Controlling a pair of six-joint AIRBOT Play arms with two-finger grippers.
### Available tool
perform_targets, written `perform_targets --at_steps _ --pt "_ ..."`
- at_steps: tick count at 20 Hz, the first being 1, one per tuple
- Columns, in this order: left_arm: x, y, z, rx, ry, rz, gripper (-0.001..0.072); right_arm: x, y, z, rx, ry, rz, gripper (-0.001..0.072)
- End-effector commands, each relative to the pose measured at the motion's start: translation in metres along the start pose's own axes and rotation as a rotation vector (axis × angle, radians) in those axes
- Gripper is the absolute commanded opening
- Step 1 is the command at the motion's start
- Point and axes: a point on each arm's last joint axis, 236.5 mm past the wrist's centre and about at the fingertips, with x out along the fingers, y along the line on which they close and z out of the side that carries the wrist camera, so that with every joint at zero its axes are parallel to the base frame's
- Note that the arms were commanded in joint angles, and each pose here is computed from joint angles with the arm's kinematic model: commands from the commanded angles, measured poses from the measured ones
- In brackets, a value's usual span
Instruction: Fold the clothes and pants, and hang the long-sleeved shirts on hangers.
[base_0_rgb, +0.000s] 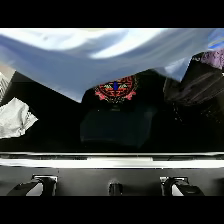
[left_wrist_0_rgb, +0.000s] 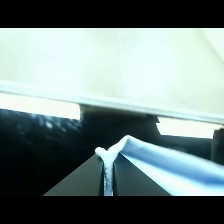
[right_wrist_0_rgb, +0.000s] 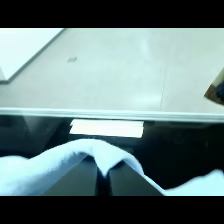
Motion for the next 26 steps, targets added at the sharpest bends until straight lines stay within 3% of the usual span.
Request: perform_targets --at_steps 1,4,7,10,15,20,24,25,26 --pt "-0.052 -0.003 0.017 0.003 -0.062 0.032 0.0016 -0.055 0.013 0.024 -0.001 -0.100 -0.040 0.0034" --pt "-0.036 0.002 0.010 -0.011 -0.034 0.040 0.0015 -0.039 0.005 0.023 0.076 -0.094 -0.043 0.0034" --pt "0.030 0.019 -0.024 -0.035 0.098 0.058 0.0015 0.030 -0.027 -0.018 0.212 0.070 -0.070 0.0034" --pt "0.125 0.044 -0.098 -0.066 0.307 0.079 0.0015 0.119 -0.070 -0.114 0.326 0.375 -0.106 0.0035" --pt "0.271 0.063 -0.254 -0.095 0.550 0.078 0.0016 0.231 -0.123 -0.335 0.490 0.883 -0.152 0.0035" --pt "0.335 0.041 -0.386 -0.158 0.700 0.034 0.0019 0.306 -0.139 -0.489 0.572 0.990 -0.197 0.0036" --pt "0.332 0.018 -0.410 -0.248 0.771 -0.010 0.0034 0.302 -0.135 -0.533 0.661 1.082 -0.230 0.0068" --pt "0.327 0.021 -0.404 -0.280 0.775 0.006 0.0155 0.296 -0.136 -0.527 0.660 1.092 -0.226 0.0170" --pt "0.319 0.028 -0.395 -0.313 0.791 0.025 0.0377 0.289 -0.141 -0.515 0.639 1.097 -0.213 0.0284"
